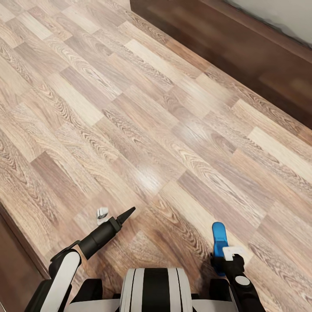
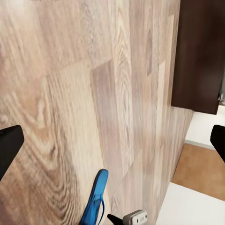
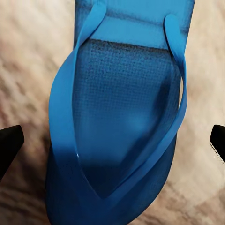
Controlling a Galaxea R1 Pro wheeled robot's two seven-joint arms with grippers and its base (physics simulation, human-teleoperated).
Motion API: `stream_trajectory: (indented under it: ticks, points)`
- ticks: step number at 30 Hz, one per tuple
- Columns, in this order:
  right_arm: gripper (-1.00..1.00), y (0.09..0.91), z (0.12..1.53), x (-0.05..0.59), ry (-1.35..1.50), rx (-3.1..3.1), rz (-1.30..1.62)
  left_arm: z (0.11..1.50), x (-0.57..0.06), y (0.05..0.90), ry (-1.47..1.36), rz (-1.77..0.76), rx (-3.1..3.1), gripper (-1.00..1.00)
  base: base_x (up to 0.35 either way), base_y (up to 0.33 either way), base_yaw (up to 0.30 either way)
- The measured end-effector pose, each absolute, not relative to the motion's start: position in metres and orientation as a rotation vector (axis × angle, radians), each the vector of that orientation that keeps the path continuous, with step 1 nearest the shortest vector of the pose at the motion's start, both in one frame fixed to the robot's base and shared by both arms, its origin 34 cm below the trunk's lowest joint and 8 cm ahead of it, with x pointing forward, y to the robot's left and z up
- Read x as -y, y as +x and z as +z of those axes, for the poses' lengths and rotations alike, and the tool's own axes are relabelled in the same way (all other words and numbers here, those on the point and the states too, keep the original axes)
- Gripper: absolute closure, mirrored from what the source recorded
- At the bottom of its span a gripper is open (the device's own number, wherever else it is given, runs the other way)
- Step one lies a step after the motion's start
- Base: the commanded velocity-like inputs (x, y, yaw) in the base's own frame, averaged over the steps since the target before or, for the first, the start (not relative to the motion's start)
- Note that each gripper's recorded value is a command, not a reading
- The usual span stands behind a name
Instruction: In the bedroom, move the book from the bed onto either nightstand, and place the two sandals side by side next to the bed.
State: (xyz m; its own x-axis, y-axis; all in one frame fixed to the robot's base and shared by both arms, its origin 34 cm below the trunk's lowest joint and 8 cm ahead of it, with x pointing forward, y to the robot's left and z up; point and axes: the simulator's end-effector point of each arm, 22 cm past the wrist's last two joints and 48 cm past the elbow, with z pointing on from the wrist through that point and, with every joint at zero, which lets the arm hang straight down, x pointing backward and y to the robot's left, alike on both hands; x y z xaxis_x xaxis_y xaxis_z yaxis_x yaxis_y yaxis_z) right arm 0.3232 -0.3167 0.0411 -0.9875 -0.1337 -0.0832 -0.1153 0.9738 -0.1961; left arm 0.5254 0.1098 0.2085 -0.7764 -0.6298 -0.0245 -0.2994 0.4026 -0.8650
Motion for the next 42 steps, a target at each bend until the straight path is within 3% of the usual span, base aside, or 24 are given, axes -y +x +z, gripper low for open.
stream_trajectory:
  ticks: [42]
  points:
    - [-1.0, 0.31, 0.034, 0.317, -0.197, -3.054, -0.292, 0.195, -0.11, 0.517, -0.828, -1.319, -2.338, -1.0, 0.009, 0.0, 0.0]
